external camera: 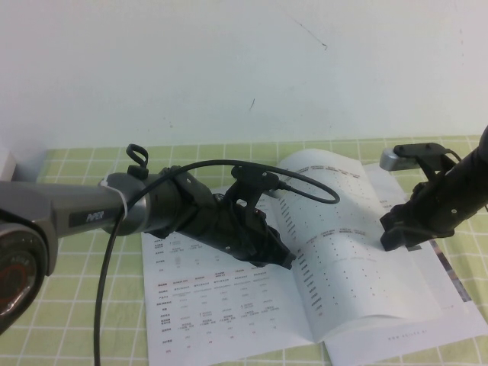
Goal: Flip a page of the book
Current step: Open the closed book
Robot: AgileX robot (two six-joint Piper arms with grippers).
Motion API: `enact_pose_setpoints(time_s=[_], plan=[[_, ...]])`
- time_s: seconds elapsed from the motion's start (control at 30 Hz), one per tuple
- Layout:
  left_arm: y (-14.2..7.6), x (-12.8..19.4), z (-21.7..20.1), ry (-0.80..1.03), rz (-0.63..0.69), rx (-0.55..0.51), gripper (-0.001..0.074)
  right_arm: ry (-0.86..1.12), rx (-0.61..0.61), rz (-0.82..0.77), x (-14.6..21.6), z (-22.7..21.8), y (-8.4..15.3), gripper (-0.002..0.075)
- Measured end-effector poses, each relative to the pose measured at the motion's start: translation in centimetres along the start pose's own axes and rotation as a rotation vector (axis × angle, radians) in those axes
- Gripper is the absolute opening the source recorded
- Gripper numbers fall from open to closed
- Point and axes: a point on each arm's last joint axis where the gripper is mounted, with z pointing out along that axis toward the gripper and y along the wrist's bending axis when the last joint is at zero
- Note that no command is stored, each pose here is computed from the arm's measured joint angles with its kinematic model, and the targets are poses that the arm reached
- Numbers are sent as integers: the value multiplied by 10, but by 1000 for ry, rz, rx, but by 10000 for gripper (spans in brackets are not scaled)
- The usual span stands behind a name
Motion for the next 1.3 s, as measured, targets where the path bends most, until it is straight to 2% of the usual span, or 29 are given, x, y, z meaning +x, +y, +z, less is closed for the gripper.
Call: enact_pose_setpoints(time_s=[0.53,0.73,0.87,0.97,1.1,1.3], plan=[[0,0,0,0,-4,0,-3,-40,-120,-17,-4,-1,11,321],[0,0,0,0,-4,0,-3,-37,-125,-20,-3,-1,11,321],[0,0,0,0,-4,0,-3,-2,-76,-74,0,0,7,318],[0,0,0,0,-4,0,-3,44,-8,-99,4,-2,1,282],[0,0,0,0,-4,0,-3,86,91,-140,3,-18,-3,195],[0,0,0,1,-2,0,-3,61,137,-215,1,-71,11,48]])
